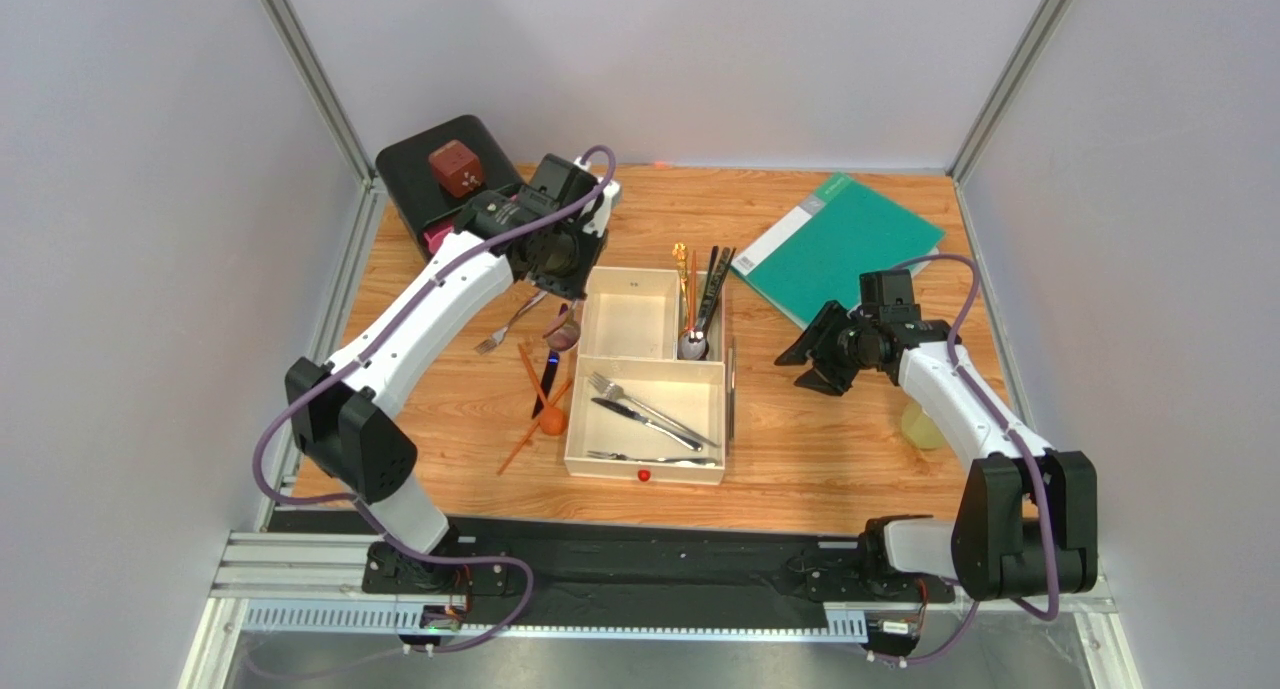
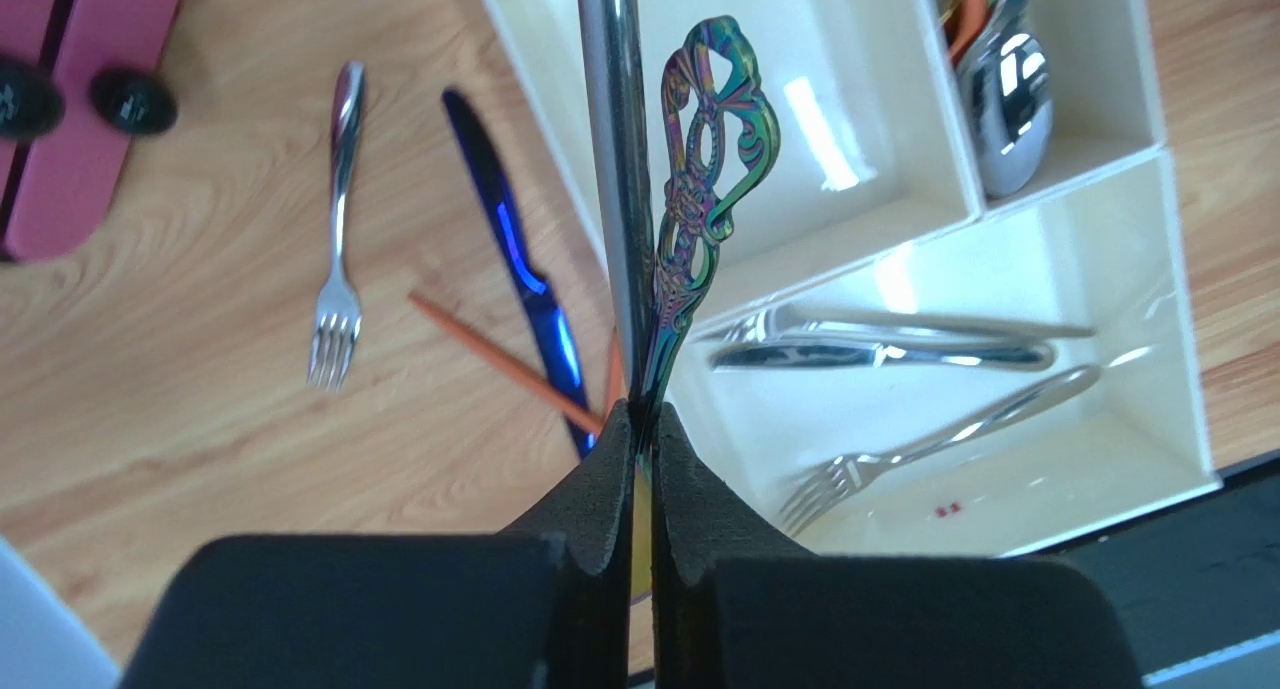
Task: Sort the eating utensils into containers
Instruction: Pick up the spoon from the center of the board, then place the spoon in the storage box.
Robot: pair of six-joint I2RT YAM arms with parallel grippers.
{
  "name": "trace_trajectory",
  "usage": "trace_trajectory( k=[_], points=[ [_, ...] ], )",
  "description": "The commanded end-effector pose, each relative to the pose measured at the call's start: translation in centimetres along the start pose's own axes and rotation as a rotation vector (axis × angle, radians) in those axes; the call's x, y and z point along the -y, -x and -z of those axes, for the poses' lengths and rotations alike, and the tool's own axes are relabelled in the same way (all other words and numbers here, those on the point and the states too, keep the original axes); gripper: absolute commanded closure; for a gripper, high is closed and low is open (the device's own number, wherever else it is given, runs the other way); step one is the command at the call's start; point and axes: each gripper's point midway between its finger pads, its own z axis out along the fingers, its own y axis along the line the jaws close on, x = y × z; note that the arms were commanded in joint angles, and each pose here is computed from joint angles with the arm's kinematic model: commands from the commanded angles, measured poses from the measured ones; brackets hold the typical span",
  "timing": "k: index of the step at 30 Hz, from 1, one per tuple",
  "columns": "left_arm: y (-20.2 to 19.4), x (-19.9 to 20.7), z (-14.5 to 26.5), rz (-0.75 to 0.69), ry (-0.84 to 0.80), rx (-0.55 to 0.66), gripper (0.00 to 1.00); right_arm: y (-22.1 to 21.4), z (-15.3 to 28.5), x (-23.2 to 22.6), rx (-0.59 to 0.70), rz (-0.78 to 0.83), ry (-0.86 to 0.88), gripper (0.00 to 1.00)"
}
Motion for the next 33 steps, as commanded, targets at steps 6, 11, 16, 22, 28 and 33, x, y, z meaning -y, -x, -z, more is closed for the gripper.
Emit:
trace_trajectory(
  k=[6, 11, 16, 22, 28, 33],
  points=[
    [8.3, 9.4, -3.8, -0.025, -0.316, 0.107, 1.00, 1.4, 1.3, -1.6, 0.057, 0.020, 0.038, 0.50],
    [9.7, 10.8, -6.5, -0.005, -0.342, 0.093, 1.00, 1.1, 1.6, -1.2, 0.063, 0.020, 0.028, 0.50],
    [9.1, 11.5, -8.6, 0.021, -0.319, 0.062, 1.00, 0.6, 1.7, -0.8, 0.052, 0.014, 0.020, 0.50],
    [10.0, 14.0, -9.8, 0.010, -0.340, 0.087, 1.00, 0.1, 2.3, -0.8, 0.045, 0.000, 0.020, 0.50],
    [9.8, 15.4, -11.0, 0.058, -0.361, 0.069, 1.00, -0.3, 2.5, -0.3, 0.036, -0.006, 0.000, 0.50],
    [9.7, 15.9, -11.9, 0.065, -0.339, 0.070, 1.00, -0.5, 2.5, -0.1, 0.025, 0.005, -0.012, 0.50]
  ],
)
